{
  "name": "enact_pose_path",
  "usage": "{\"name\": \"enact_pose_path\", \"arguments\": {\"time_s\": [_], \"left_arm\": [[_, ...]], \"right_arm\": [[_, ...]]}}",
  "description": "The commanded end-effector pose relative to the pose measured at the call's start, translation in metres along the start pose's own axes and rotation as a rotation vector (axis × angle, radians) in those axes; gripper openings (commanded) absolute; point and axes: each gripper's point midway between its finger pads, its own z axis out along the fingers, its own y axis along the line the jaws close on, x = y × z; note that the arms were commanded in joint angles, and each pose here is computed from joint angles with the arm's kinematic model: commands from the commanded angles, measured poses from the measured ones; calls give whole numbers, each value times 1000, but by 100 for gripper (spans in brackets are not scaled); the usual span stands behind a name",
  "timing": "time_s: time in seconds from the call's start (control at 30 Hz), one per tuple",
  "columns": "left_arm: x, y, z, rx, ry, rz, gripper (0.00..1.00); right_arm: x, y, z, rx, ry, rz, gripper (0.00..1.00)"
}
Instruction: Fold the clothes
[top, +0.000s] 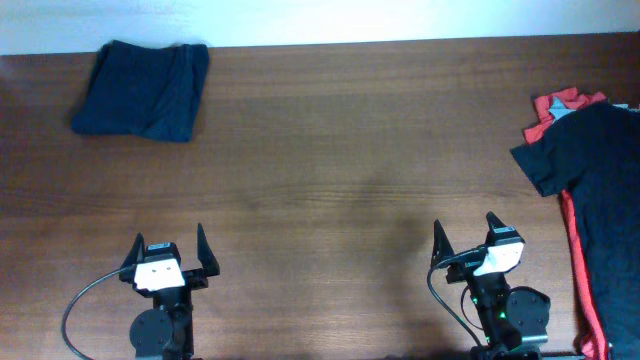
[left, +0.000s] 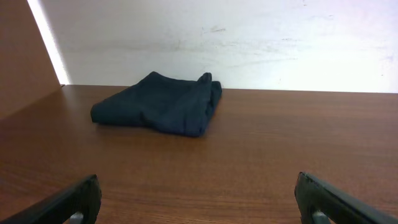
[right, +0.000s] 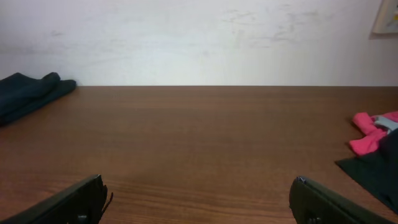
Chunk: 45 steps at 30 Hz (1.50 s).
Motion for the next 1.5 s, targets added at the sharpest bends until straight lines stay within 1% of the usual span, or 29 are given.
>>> {"name": "enact_pose_path", "arguments": {"time_s": [0.0,0.2,0.3,0.4,0.53,0.63,0.8,0.9,1.0,1.03,1.13,1.17,1.3,1.37,1.47], "left_arm": [[0,-3,0,15,-1,19,99],[0,-3,0,15,-1,19,99],[0,-3,0,15,-1,19,99],[0,-3,0,15,-1,19,99],[0,-3,0,15,-1,19,99],[0,-3,0,15,-1,19,99],[0,-3,0,15,-1,19,99],[0,-3,0,15,-1,19,99],[0,-3,0,15,-1,19,99],[0,-3,0,15,-1,19,99],[0,-3,0,15,-1,19,99],[0,-3,0,15,-1,19,99],[0,-3,0,14,-1,19,99],[0,-3,0,15,-1,19,99],[0,-3,0,15,-1,19,99]], "right_arm": [[4,-5,0,29,13,4,98],[-2,-7,-1,42,-3,5,98],[-18,-5,-4,41,-22,73,98],[-41,-7,-15,65,-17,90,98],[-89,-19,-34,163,-29,91,98],[-117,-22,-39,193,-9,93,98],[-159,-21,-27,207,102,111,98],[-182,-31,-5,271,219,105,98],[-193,-44,18,343,321,85,98],[-195,-51,34,363,392,58,99],[-188,-77,58,430,525,65,99],[-180,-93,69,467,593,83,99],[-148,-146,93,574,744,141,99],[-132,-163,101,605,791,161,98],[-97,-193,111,656,865,207,99]]}}
